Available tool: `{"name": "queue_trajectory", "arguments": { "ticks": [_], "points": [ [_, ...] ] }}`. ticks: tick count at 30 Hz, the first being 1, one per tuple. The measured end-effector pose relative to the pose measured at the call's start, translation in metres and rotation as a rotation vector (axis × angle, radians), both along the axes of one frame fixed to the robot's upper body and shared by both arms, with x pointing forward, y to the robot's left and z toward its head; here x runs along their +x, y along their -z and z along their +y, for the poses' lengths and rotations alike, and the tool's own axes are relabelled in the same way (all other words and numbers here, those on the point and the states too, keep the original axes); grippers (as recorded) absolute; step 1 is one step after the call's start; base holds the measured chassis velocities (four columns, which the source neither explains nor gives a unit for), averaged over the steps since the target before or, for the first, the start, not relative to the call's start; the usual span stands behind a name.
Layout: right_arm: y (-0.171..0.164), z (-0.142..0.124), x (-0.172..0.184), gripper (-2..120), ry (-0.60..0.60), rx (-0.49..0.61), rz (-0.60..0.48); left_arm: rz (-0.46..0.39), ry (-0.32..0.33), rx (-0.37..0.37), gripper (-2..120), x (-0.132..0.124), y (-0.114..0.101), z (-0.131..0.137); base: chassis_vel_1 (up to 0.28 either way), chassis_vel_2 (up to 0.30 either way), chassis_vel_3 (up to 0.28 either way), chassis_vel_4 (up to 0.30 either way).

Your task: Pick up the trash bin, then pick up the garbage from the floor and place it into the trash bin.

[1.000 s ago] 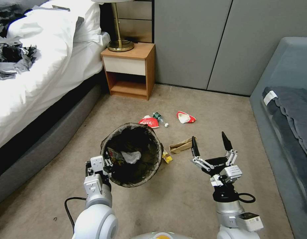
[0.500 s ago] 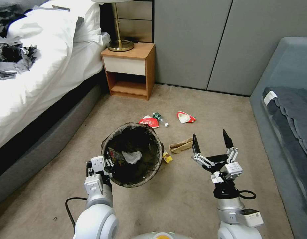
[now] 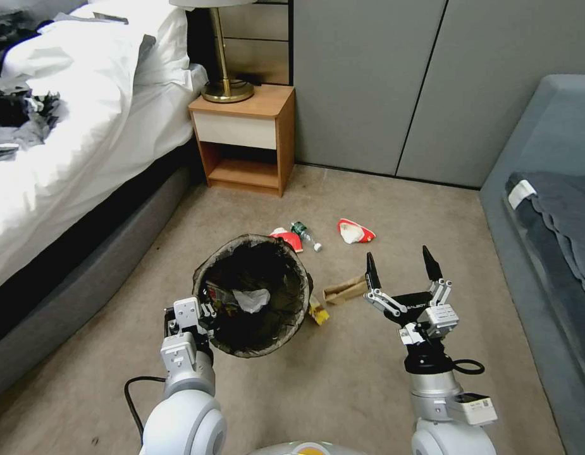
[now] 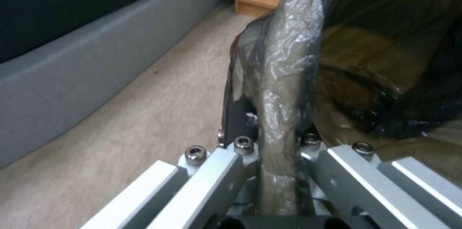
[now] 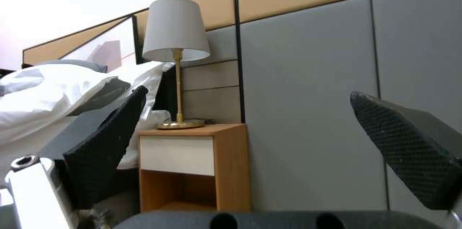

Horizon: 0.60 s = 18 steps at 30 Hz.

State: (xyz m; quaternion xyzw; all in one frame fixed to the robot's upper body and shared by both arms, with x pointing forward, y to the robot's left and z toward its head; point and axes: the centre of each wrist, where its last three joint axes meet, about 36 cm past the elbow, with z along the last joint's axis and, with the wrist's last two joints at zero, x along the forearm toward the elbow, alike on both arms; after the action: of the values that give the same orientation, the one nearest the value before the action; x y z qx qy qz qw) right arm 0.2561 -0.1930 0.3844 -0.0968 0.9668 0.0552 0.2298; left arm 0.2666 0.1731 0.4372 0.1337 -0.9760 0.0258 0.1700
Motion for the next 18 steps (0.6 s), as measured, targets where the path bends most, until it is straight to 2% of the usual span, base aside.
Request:
{"name": "queue_trajectory", "arguments": {
  "ticks": [9, 18],
  "points": [
    [0.0035, 0.0021, 0.0038, 100, -0.027, -0.014, -0.052, -0.001, 0.000, 0.000, 0, -0.0001, 0.0000, 0.0000, -0.179, 0.189, 0.168, -0.176],
    [0.0035, 0.0025, 0.0066, 100, -0.030, -0.023, -0.071, -0.002, 0.001, -0.001, 0, -0.0005, -0.0005, -0.0006, -0.027, 0.017, 0.018, -0.034]
  ]
}}
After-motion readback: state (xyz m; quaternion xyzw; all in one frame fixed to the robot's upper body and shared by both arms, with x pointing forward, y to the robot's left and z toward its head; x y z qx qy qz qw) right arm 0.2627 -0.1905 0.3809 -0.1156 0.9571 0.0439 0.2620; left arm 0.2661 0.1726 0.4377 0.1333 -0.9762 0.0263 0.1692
